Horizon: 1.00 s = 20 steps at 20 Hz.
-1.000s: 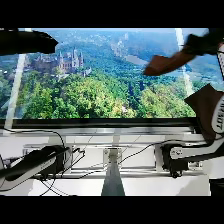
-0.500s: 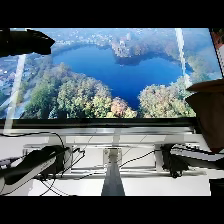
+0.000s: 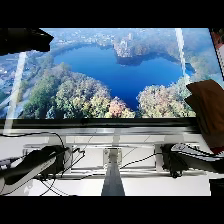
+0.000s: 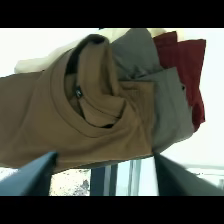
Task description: Fold the clothes and pants, and hang the long-sleeved shirts on hangers.
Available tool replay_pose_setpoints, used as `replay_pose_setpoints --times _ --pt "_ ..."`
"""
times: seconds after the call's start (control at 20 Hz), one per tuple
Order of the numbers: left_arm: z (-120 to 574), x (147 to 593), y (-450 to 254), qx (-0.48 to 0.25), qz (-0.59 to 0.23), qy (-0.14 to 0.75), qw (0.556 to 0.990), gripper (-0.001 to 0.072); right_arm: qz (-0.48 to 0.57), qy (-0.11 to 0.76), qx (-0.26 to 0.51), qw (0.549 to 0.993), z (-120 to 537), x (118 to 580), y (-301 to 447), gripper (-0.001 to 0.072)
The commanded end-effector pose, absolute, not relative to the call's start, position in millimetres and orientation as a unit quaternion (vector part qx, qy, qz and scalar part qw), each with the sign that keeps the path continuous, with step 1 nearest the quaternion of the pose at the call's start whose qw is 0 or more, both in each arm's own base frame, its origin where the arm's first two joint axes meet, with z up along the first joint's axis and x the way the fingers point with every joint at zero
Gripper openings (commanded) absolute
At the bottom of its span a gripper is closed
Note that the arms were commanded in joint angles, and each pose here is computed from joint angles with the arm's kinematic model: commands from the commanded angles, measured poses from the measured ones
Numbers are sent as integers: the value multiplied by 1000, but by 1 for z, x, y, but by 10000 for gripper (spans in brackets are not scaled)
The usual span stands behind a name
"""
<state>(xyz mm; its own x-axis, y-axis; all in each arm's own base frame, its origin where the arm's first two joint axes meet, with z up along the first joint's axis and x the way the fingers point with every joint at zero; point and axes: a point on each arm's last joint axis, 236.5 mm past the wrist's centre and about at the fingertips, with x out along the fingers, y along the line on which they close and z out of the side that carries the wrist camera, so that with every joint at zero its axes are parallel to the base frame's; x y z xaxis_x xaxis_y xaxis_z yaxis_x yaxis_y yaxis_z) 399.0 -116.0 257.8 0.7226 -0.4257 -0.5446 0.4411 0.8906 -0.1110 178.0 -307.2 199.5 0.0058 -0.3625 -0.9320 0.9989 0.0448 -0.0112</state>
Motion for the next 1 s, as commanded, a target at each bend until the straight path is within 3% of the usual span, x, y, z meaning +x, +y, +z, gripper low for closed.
replay_pose_setpoints --times 0.0,0.05,0.1,0.3,0.45,0.7,0.8,0.95 --pt "260 400 -116 13 -232 286 930 19 -548 405 371 631 203 196 -311 285" --pt "260 400 -116 13 -232 286 929 19 -525 399 366 656 206 217 -306 89" --pt "260 400 -116 13 -232 286 930 20 -494 393 362 686 209 243 -297 11" --pt "260 400 -116 13 -232 286 930 20 -293 385 257 836 232 373 -206 11" --pt "260 400 -116 13 -232 286 930 20 -109 402 107 903 243 432 -79 12" --pt "260 400 -116 13 -232 286 930 20 140 411 -72 898 241 420 120 12" --pt "260 400 -116 13 -232 286 930 20 203 403 -146 880 239 402 163 12" --pt "260 400 -116 13 -232 286 930 20 222 391 -184 874 240 391 188 12"
